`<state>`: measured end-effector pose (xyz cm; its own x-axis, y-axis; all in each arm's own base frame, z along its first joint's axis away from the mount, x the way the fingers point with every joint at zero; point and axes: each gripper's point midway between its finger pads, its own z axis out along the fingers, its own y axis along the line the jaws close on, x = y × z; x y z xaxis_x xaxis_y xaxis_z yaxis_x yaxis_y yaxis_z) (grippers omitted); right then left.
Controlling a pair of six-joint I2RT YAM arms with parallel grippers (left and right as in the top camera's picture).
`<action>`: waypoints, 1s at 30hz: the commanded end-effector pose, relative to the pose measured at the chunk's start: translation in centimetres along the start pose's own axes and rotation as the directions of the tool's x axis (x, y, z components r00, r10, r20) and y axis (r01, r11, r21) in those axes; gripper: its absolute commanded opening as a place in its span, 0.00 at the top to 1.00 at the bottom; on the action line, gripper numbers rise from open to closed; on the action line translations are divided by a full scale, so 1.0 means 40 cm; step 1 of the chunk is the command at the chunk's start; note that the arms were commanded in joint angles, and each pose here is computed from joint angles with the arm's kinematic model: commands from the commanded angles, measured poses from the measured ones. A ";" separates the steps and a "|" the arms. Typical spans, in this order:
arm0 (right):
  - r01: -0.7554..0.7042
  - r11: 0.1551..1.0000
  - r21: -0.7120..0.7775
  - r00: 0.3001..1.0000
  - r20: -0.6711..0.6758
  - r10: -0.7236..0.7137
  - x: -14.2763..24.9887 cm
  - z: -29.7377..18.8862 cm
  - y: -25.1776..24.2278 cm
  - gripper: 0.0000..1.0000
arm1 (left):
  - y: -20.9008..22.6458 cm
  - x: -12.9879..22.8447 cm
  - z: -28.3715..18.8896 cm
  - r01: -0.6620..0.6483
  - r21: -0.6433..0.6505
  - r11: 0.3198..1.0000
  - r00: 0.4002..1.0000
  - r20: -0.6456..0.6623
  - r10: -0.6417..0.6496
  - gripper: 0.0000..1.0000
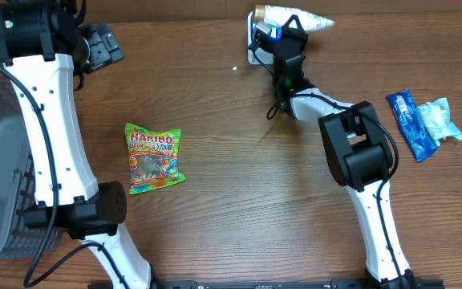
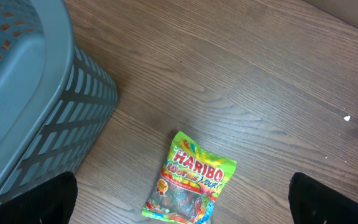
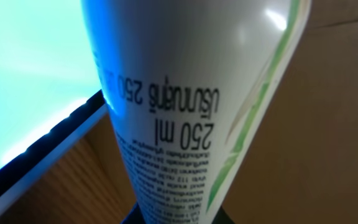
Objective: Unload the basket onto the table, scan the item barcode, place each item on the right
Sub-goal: 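Hold the white tube's barcode under the scanner with the right gripper, then carry the white tube right and drop it beside the blue bar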
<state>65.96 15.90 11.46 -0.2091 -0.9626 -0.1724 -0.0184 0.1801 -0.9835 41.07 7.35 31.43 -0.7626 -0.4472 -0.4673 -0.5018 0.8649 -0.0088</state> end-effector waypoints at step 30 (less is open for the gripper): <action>-0.774 0.420 -0.473 0.631 -0.525 0.571 -0.074 -0.594 -0.275 0.96 | 0.003 -0.003 -0.018 -0.009 0.010 1.000 1.000 0.016 0.009 0.00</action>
<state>44.24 25.84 21.09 -0.4112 -0.8049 -0.4278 -0.5450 0.5933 -0.5924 41.08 7.30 31.42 -0.7629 -0.4478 -0.4663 -0.5009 0.8654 -0.0115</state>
